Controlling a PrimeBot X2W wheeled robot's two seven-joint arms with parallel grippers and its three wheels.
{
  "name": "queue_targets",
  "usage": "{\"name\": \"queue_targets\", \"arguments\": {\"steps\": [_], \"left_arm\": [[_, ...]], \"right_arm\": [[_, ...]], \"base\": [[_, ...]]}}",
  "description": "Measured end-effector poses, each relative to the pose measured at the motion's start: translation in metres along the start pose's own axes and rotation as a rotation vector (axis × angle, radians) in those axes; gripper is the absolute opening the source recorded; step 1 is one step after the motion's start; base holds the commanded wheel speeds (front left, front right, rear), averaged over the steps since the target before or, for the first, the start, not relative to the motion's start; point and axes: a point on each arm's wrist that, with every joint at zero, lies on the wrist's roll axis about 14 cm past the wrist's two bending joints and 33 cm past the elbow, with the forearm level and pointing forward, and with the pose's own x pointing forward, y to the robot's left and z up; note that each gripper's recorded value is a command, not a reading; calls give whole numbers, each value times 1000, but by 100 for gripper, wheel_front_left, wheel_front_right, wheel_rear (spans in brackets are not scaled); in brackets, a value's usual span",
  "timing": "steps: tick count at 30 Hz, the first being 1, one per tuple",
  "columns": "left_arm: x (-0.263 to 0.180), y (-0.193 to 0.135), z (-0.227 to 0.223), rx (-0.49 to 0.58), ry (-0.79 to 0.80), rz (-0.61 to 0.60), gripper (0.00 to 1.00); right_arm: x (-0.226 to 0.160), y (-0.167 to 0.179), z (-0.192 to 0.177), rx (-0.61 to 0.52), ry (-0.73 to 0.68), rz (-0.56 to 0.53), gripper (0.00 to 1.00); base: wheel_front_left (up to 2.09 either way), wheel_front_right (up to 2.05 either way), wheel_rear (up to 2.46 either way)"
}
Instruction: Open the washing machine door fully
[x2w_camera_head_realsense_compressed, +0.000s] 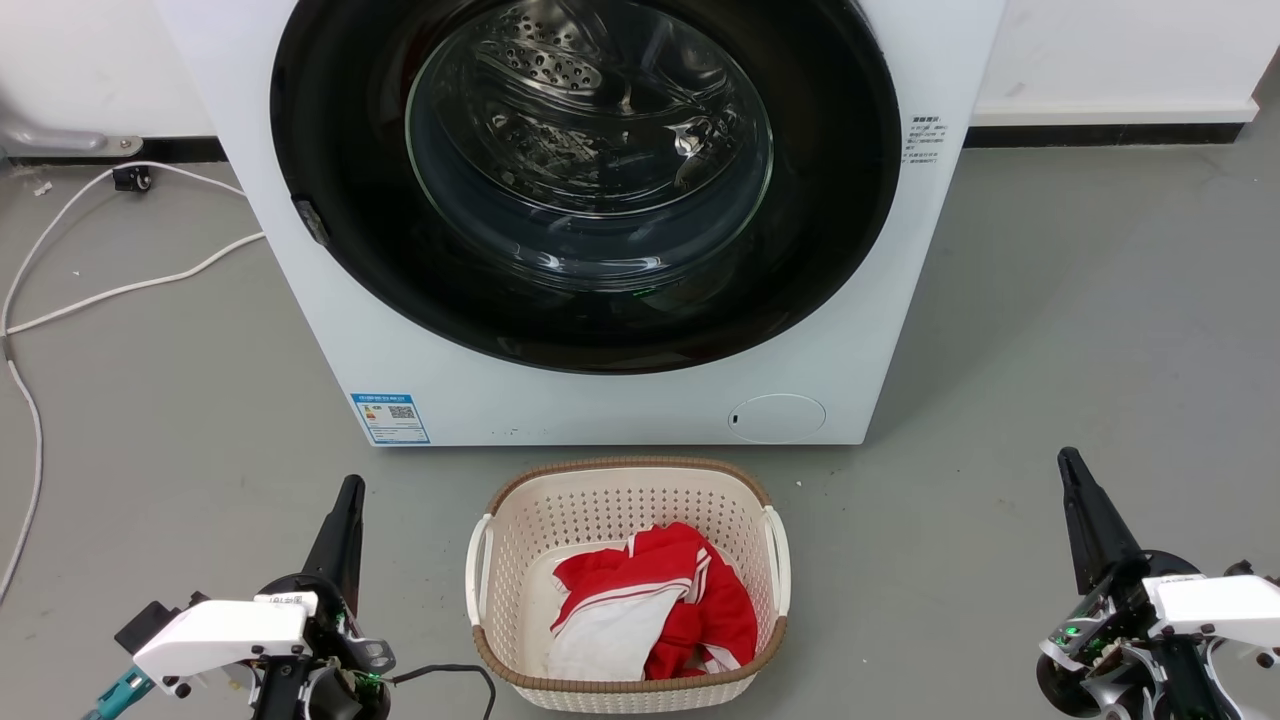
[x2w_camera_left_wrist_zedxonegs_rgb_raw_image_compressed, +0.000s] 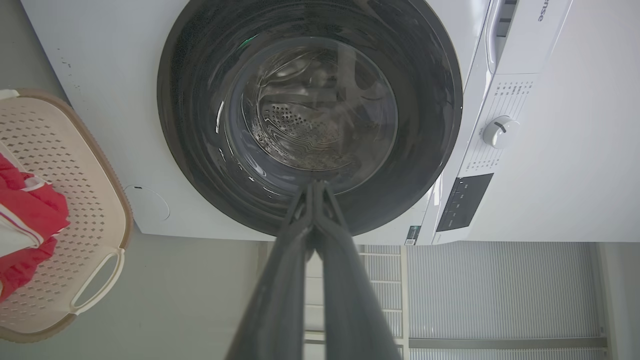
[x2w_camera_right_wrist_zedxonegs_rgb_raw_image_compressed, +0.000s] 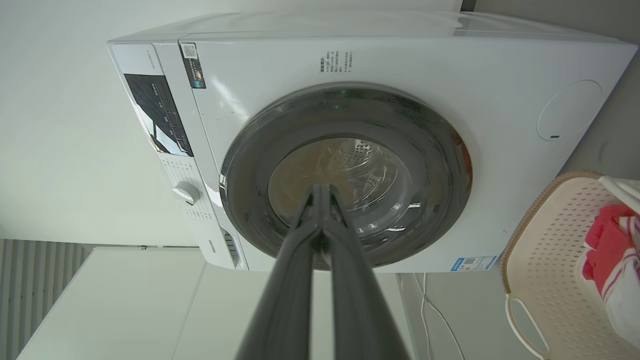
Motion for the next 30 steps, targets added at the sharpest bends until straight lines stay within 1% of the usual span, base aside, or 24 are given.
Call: {"name": "queue_targets", "arguments": {"steps": [13,14,18,26,30], "left_arm": [[0,0,0,-1,2,0,0],[0,1,-1,-2,2,4,100],[-8,19,-3,-10,3,55,100],[-5,8,-7,-1,-8,21,100],[-4,1,-7,24,-16,1,100]], "right_arm": [[0,0,0,2,0,0,0],[-1,-2,0,3,0,-4,100],[-9,-18,-1,8,-4,-54,100],[-9,-10,-3,1,-22,-28,100],[-8,-4,-3,-32,-27,-10,100]], "base": [[0,0,0],[0,0,0],[0,0,0],[0,0,0],[0,0,0]]}}
